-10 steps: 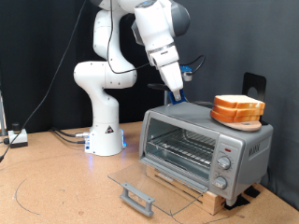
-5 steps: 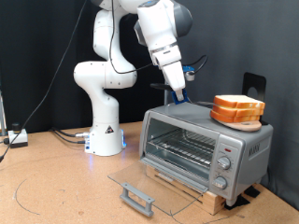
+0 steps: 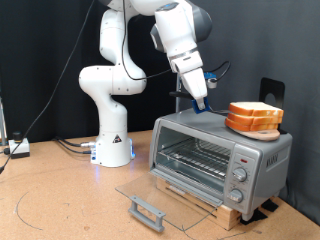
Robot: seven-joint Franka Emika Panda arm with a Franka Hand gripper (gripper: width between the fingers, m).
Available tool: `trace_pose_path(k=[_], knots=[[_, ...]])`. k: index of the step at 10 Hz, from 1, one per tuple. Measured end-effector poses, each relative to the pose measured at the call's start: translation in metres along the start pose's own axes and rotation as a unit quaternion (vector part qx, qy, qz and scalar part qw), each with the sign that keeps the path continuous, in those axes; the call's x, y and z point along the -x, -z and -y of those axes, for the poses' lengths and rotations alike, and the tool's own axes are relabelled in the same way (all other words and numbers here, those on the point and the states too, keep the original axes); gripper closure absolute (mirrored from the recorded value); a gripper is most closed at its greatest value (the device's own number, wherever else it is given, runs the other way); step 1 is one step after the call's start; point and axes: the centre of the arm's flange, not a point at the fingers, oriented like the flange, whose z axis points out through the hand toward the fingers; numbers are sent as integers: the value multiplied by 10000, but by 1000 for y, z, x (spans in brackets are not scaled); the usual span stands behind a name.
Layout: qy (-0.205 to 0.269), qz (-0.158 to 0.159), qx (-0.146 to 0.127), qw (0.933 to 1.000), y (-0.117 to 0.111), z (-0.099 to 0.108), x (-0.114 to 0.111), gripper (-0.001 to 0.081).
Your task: Make a piece of toast with the oven
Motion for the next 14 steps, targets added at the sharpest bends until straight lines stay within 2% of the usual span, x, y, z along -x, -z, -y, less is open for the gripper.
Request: trace_pose_path(k=[2,7,10,12,14], knots=[[20,-19,-109,9999,-7,10,-4,410],[61,-207,-126,9997,-17,27,-11,410],[12,-661,-203,9976,-11,25,-17,410],[-72,-942,-351,9949,-5,17,-17,410],[-191,-960,-510,9939,3,5,-13,410]])
